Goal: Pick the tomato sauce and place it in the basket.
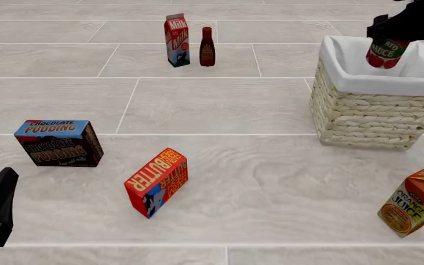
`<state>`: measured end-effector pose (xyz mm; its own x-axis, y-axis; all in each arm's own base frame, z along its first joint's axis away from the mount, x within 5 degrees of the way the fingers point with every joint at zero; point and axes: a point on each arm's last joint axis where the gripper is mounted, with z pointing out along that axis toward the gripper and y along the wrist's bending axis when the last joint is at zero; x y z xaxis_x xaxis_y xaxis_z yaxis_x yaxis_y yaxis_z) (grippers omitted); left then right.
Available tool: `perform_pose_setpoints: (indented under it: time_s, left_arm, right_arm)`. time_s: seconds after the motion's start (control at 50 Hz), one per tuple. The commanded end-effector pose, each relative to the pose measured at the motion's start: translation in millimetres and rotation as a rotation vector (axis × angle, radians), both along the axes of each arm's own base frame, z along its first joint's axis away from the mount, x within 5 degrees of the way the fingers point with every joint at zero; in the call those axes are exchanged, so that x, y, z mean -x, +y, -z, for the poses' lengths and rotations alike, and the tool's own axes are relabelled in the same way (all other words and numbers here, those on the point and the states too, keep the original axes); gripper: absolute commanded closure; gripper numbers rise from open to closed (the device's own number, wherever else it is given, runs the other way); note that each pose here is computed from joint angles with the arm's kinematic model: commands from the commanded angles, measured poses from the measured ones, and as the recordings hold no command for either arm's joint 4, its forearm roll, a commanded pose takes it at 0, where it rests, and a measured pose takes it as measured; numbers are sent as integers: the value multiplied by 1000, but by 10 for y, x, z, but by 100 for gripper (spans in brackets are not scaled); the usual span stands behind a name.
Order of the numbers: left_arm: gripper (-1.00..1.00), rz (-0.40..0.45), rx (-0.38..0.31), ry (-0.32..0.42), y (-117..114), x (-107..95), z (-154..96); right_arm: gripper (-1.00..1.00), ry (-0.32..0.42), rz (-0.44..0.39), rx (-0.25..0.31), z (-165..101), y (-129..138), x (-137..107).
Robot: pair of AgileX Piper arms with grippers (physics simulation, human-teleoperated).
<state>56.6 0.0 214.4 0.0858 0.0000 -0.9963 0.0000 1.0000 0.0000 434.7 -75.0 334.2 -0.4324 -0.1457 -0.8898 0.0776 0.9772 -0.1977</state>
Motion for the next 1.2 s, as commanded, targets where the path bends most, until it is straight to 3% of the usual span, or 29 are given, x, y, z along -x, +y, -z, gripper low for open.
perform_pose_setpoints:
  time_s: [0.02, 1.2]
  left_arm:
    - [-100, 0, 0, 0, 0, 0, 0]
    - [-100, 0, 0, 0, 0, 0, 0]
  right_arm:
    - [100, -5, 13, -16, 8, -29, -40]
    - [100, 40, 19, -9, 328, -129, -276]
